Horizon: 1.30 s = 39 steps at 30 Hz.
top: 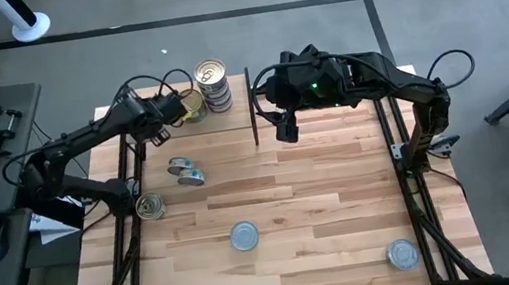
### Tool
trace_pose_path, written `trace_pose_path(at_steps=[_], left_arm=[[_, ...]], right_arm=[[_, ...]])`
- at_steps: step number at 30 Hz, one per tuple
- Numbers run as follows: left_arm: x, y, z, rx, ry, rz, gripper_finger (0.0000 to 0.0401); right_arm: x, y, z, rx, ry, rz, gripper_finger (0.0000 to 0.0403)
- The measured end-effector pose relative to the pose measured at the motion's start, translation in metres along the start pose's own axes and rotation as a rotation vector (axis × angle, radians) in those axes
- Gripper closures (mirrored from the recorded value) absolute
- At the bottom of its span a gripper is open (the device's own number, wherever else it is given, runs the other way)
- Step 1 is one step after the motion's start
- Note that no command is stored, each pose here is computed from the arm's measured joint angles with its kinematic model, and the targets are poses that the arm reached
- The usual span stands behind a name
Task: Stack canned seafood by type on shelf
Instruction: Put the green-white tuna can on the shelf, then stack the green-white tuna can on top of the green-white tuna can on the shelf
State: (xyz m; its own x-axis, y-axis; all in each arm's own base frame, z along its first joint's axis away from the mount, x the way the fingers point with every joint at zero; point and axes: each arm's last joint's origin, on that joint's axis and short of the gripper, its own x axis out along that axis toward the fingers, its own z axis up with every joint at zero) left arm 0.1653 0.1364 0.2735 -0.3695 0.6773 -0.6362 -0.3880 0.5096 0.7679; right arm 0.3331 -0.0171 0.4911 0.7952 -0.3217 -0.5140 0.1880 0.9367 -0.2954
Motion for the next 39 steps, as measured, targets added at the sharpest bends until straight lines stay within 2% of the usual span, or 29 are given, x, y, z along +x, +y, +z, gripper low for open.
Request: trace_pose_path(at_steps=[5, 11, 13, 19, 26, 28, 32, 35, 39], left_arm=[[0.001, -0.002, -0.001, 0.001, 0.004, -0.08, 0.0203], [-0.002, 0.004, 0.001, 0.025, -0.001, -0.099, 0.0203], [-0.003, 0.012, 0.003, -0.003, -0.009, -0.108, 0.0202], [-0.003, 0.027, 0.005, -0.123, -0.004, -0.28, 0.0202], [-0.001, 0.036, -0.002, -0.151, 0.063, -0.283, 0.0201], [-0.008, 0.042, 0.0, -0.203, 0.038, -0.323, 0.0201], [-0.036, 0.048, 0.0, -0.283, -0.067, -0.5, 0.0201], [-0.063, 0.041, -0.015, -0.203, -0.149, -0.578, 0.0201], [-0.097, 0.017, -0.042, -0.059, -0.263, -0.714, 0.0201]], right_arm=[[0.0, 0.0, 0.0, 0.0, 0.0, -0.001, 0.0155], [0.0, 0.0, 0.0, 0.002, 0.0, -0.001, 0.0155], [0.0, 0.0, 0.0, 0.004, 0.0, -0.001, 0.0155], [0.0, 0.0, 0.0, 0.008, 0.0, -0.001, 0.0155], [0.0, 0.0, 0.0, 0.006, 0.0, -0.001, 0.0155], [0.0, 0.0, 0.0, 0.005, 0.0, -0.001, 0.0155], [0.0, 0.0, 0.0, 0.005, 0.0, -0.001, 0.0155], [0.0, 0.0, 0.0, 0.004, 0.002, -0.001, 0.0155], [0.0, 0.0, -0.001, -0.003, 0.005, 0.0, 0.0155]])
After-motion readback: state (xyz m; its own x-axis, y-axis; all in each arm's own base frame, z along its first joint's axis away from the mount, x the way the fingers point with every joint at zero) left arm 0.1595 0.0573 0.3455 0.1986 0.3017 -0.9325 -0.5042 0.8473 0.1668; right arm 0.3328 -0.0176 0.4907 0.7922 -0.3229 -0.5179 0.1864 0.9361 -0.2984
